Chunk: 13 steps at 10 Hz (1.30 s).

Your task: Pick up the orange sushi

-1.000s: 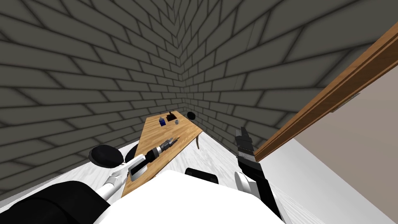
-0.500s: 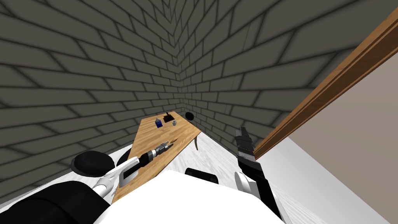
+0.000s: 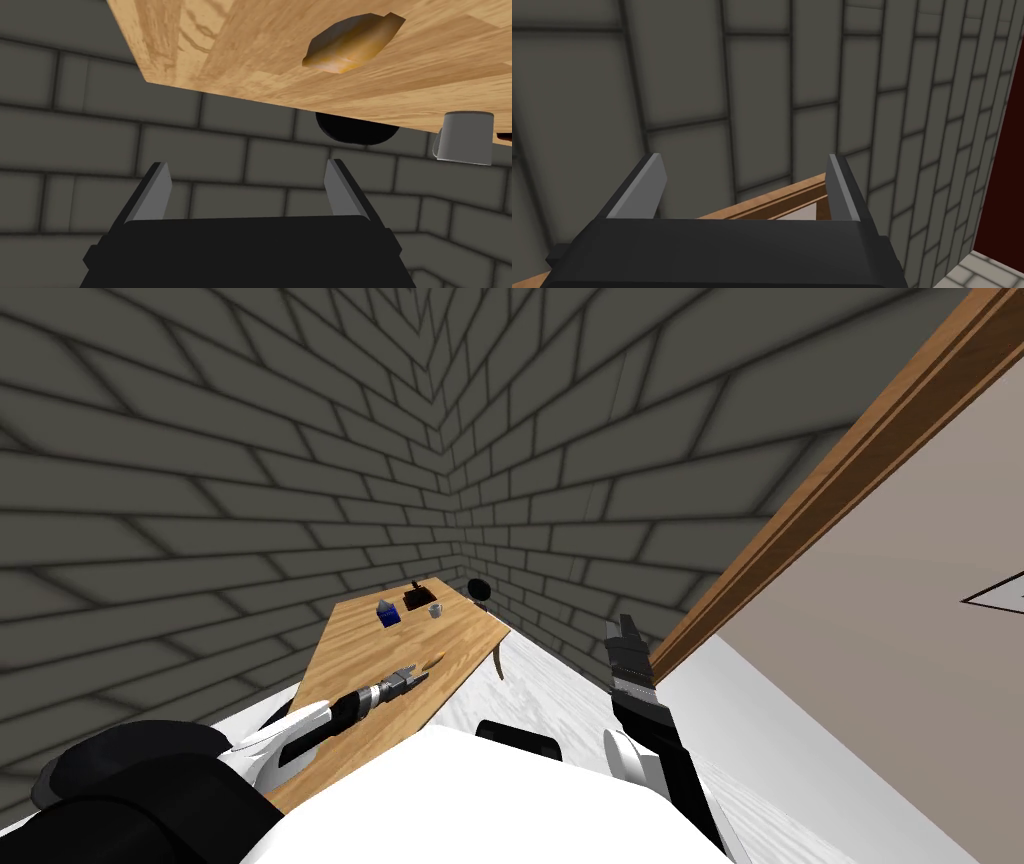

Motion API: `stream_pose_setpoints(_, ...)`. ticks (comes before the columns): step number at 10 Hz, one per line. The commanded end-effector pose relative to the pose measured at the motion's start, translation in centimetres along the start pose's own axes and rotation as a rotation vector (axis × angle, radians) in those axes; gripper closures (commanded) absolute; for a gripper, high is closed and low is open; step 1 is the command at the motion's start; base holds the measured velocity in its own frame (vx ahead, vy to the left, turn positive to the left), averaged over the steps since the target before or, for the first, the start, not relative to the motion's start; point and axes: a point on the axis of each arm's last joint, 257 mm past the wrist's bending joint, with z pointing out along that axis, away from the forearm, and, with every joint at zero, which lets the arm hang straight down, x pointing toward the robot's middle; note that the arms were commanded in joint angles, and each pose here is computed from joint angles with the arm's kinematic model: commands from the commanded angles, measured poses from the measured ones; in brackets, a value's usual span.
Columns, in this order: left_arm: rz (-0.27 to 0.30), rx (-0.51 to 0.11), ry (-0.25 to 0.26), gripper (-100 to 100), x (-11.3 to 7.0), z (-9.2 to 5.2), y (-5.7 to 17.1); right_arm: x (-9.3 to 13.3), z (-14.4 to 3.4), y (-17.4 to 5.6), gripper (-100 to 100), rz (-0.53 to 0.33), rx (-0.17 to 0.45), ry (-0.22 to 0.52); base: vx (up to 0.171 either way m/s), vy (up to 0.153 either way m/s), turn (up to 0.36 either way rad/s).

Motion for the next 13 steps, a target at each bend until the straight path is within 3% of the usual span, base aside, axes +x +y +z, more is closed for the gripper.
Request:
stream_pose_setpoints(1,0.007,-0.032,0.042,-100,1.5,-0.9,1.5,0.0,0.0,0.0,0,0.000,0.000,0.000,0.072,-0.009,-0.066)
stream_pose_setpoints(5,0.044,-0.095,0.179,-100,6.5,-4.4,5.1,0.0,0.0,0.0,0,0.000,0.000,0.000,0.080,-0.003,-0.133)
stream_pose_setpoints(6,0.044,-0.095,0.179,-100,6.5,-4.4,5.1,0.0,0.0,0.0,0,0.000,0.000,0.000,0.058,0.006,-0.066)
stream_pose_setpoints(8,0.059,-0.116,0.256,-100,9.3,-6.6,6.4,0.0,0.0,0.0,0,0.000,0.000,0.000,0.085,0.000,-0.185)
stream_pose_setpoints(9,0.056,-0.126,0.263,-100,9.7,-6.9,6.8,0.0,0.0,0.0,0,0.000,0.000,0.000,0.076,-0.002,-0.083)
stream_pose_setpoints(11,0.059,-0.148,0.341,-100,12.7,-9.4,7.8,0.0,0.0,0.0,0,0.000,0.000,0.000,0.077,-0.002,-0.159)
stream_pose_setpoints(12,0.059,-0.148,0.341,-100,12.7,-9.4,7.8,0.0,0.0,0.0,0,0.000,0.000,0.000,0.064,0.004,-0.088)
stream_pose_setpoints(13,0.060,-0.149,0.373,-100,14.0,-10.3,7.9,0.0,0.0,0.0,0,0.000,0.000,0.000,0.058,0.006,-0.120)
